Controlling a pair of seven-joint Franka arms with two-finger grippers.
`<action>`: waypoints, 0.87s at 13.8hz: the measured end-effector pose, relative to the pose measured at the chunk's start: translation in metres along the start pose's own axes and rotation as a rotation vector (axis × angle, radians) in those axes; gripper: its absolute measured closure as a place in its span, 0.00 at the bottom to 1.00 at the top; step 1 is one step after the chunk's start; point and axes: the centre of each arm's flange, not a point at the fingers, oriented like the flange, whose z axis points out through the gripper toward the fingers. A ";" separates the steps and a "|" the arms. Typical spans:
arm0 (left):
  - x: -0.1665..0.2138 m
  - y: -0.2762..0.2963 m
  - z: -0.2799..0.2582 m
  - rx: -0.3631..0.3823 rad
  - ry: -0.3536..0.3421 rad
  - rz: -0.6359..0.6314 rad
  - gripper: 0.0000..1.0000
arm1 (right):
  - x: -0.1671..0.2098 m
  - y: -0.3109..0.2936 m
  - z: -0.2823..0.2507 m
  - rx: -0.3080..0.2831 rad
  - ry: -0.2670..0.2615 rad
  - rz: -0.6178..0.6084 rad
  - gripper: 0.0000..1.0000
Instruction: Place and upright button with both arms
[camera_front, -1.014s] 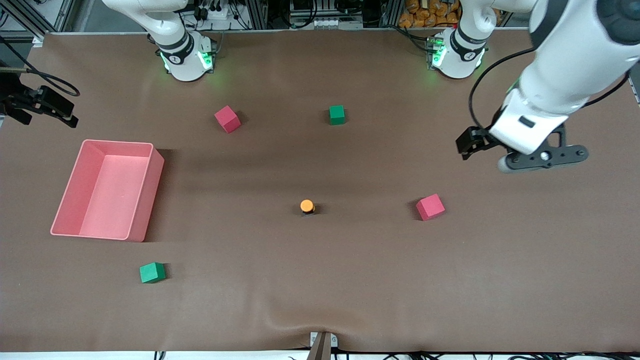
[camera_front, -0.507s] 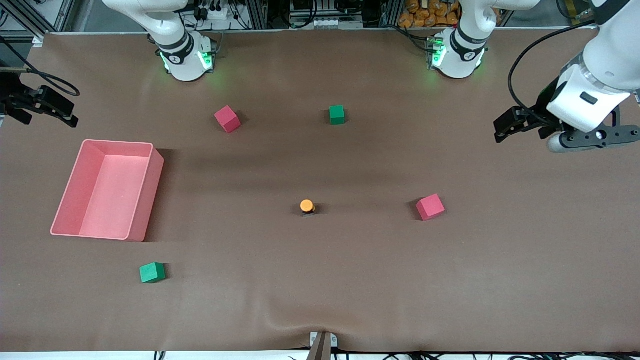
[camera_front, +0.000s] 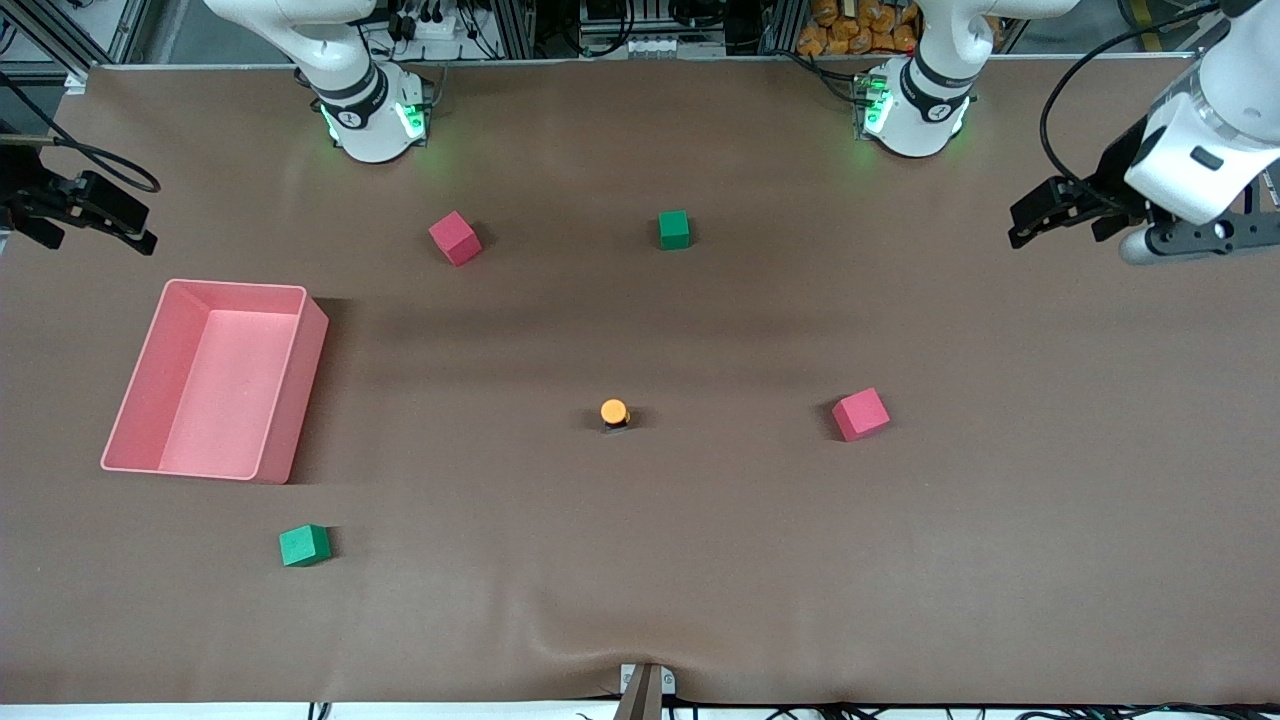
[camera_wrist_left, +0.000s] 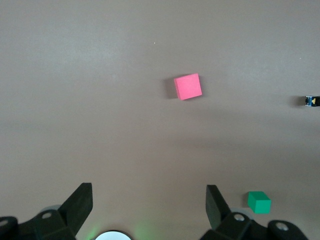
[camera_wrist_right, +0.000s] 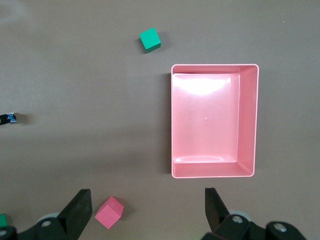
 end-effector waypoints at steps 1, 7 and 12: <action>-0.006 -0.003 -0.002 -0.002 0.006 -0.002 0.00 | 0.000 0.000 0.000 0.000 0.000 0.000 0.00; -0.007 -0.019 -0.012 0.028 0.077 -0.020 0.00 | 0.000 0.000 0.000 0.003 0.000 0.000 0.00; -0.006 -0.018 -0.016 0.045 0.096 0.010 0.00 | 0.000 -0.001 0.000 0.010 -0.001 -0.001 0.00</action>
